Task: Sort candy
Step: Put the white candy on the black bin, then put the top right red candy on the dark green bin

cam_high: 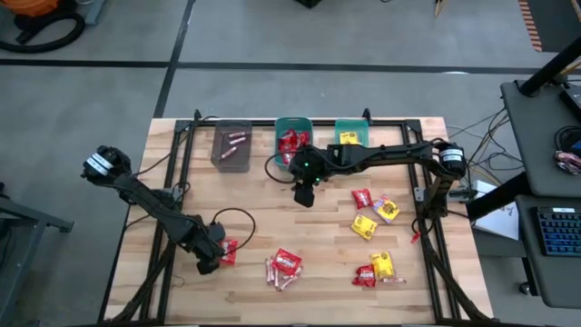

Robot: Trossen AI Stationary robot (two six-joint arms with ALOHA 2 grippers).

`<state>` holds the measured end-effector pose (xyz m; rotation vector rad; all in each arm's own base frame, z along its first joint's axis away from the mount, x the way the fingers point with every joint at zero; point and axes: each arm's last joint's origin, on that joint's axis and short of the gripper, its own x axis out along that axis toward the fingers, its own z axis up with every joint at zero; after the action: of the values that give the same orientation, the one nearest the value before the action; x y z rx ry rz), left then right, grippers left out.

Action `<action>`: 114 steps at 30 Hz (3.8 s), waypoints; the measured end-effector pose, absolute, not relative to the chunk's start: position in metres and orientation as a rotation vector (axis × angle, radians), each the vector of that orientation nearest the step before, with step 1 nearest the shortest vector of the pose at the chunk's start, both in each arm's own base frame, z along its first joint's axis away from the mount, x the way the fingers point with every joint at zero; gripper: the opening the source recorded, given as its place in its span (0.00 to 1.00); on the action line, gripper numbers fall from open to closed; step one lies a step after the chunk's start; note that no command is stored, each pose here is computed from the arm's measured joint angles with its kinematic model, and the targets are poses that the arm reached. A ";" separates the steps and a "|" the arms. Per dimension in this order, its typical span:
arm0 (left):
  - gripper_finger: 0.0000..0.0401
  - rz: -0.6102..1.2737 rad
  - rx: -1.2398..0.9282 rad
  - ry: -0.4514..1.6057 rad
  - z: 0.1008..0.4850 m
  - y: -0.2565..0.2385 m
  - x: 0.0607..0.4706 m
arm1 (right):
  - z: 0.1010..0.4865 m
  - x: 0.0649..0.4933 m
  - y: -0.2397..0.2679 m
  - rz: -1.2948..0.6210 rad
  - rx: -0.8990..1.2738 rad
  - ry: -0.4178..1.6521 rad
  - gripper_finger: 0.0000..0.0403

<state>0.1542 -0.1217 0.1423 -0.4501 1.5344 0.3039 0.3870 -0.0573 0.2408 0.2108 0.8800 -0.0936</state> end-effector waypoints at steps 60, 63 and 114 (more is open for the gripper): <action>0.30 0.698 -0.294 1.249 0.205 0.182 0.202 | 0.214 0.316 -0.024 -0.169 0.349 0.711 0.42; 0.29 0.690 -0.288 1.182 0.219 0.164 0.204 | 0.211 0.313 -0.023 -0.190 0.433 0.752 0.42; 0.24 0.198 -0.068 0.458 0.223 0.014 0.180 | 0.147 0.268 -0.026 -0.846 0.619 1.396 0.03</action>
<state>0.1804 0.0144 0.2233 -0.0678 0.4578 0.1980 0.2682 -0.0260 0.1473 0.6195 1.3956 -0.8458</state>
